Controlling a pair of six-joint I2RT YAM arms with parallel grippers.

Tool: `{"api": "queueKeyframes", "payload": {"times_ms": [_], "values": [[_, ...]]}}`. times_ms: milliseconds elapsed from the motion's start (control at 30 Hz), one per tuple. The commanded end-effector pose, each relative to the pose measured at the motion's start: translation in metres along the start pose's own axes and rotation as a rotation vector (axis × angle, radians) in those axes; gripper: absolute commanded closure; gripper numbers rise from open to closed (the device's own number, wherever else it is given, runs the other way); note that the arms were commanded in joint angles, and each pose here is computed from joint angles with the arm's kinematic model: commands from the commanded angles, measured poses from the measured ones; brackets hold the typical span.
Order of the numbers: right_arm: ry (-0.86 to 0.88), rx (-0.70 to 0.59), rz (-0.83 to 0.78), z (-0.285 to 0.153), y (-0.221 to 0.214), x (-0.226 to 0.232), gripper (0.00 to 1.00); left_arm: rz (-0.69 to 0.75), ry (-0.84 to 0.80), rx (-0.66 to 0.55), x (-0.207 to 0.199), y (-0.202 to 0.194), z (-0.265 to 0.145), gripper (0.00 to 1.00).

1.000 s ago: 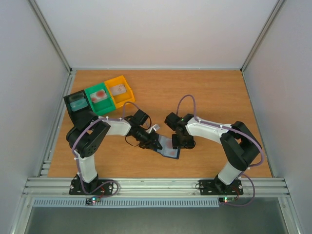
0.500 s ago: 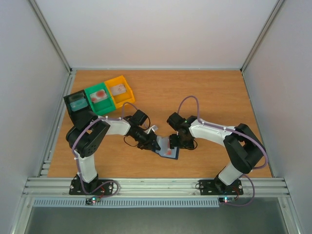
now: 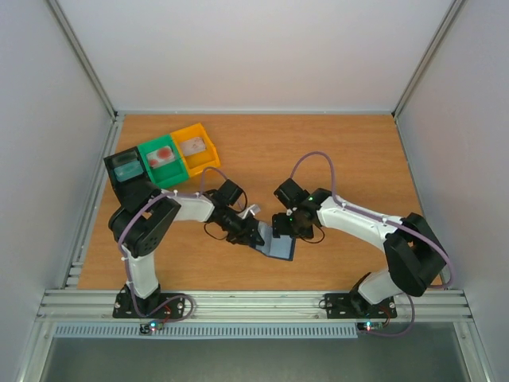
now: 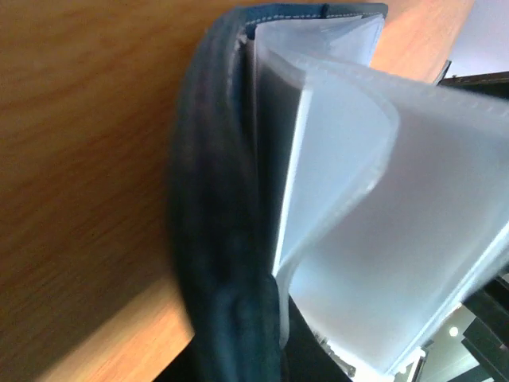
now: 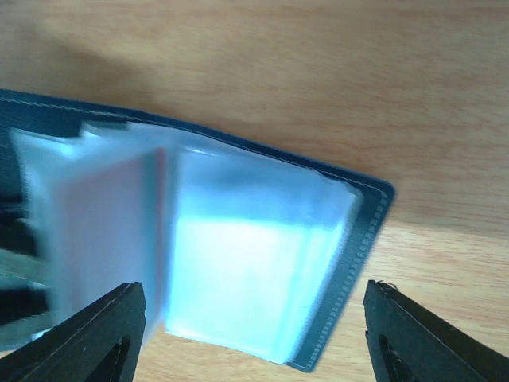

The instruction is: Take the credit cards out of the card holder

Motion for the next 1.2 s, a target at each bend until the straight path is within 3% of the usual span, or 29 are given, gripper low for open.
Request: {"api": "queueKeyframes", "payload": {"times_ms": [0, 233, 400, 500, 700, 833, 1000, 1167], "values": [[-0.03, -0.01, 0.005, 0.0, 0.004, 0.005, 0.25, 0.06, -0.032, 0.005, -0.007, 0.005, 0.007, 1.0], [-0.032, 0.0, -0.039, 0.012, 0.01, 0.014, 0.25, 0.06, -0.033, 0.005, -0.008, 0.005, 0.007, 1.0], [0.06, 0.007, -0.069, 0.011, 0.011, 0.033, 0.28, 0.061, -0.034, 0.006, -0.008, 0.004, 0.007, 1.0], [0.128, -0.037, -0.083, -0.002, 0.013, 0.041, 0.33, 0.062, -0.035, 0.008, -0.008, 0.004, 0.008, 1.0], [0.248, -0.119, -0.081, -0.033, 0.015, 0.054, 0.33, 0.063, -0.035, 0.007, -0.008, 0.005, 0.007, 1.0], [0.209, -0.127, -0.065, -0.034, 0.02, 0.05, 0.34, 0.065, -0.036, 0.008, -0.008, 0.004, 0.008, 1.0], [0.164, -0.085, -0.051, -0.023, 0.015, 0.043, 0.45, 0.065, -0.036, 0.007, -0.008, 0.005, 0.007, 1.0], [0.231, -0.065, -0.096, -0.025, 0.021, 0.07, 0.39, 0.063, -0.036, 0.008, -0.008, 0.005, 0.008, 1.0]]}}
Point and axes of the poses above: each gripper's point midway between its finger pads, its own z axis out along the fingers, its own x axis along the line the jaws close on, y = z × x, the point moved 1 cm from there along -z, back along the fingers
